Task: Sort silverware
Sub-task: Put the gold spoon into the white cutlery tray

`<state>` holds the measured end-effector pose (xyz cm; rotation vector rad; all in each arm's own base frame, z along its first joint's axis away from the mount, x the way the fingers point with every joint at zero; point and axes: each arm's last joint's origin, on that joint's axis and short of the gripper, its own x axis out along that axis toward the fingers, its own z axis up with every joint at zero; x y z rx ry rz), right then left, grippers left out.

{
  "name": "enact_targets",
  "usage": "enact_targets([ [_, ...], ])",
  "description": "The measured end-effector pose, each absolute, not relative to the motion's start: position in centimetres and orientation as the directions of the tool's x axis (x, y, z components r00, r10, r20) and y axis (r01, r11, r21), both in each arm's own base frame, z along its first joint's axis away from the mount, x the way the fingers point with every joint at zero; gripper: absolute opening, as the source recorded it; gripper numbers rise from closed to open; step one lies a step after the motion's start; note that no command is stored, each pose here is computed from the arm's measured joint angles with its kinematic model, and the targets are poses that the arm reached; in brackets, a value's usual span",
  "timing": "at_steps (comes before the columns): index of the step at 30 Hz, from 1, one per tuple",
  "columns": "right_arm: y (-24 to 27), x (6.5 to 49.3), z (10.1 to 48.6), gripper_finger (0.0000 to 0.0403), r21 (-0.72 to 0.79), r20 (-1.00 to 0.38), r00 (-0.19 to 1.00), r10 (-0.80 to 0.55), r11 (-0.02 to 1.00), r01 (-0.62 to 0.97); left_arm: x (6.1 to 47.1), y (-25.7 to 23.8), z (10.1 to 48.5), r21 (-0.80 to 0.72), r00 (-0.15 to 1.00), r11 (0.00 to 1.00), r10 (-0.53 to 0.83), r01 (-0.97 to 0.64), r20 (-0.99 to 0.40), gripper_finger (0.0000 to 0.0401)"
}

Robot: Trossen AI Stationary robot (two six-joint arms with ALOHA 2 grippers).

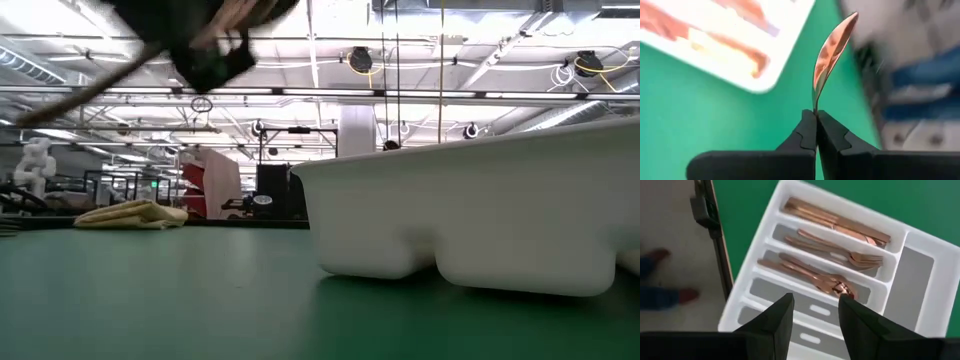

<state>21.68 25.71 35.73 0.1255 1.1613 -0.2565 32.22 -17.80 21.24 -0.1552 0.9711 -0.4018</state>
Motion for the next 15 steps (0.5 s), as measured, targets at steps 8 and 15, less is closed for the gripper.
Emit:
enact_targets([
  [8, 27.2, 17.4, 37.6, 0.0124, 0.092, -0.797, 0.582, -0.16, 0.921, 0.378, 35.3, -13.9, 27.8, -0.539, 0.83, 0.822, -0.424, 0.185, -0.362, 0.0001],
  [15, 27.8, 14.3, 38.8, 0.0101, 0.253, -0.753, 0.65, -0.103, 0.867, 0.43, 39.1, -11.7, 26.0, -0.708, 0.915, 0.694, -0.359, 0.13, -0.184, 0.0],
])
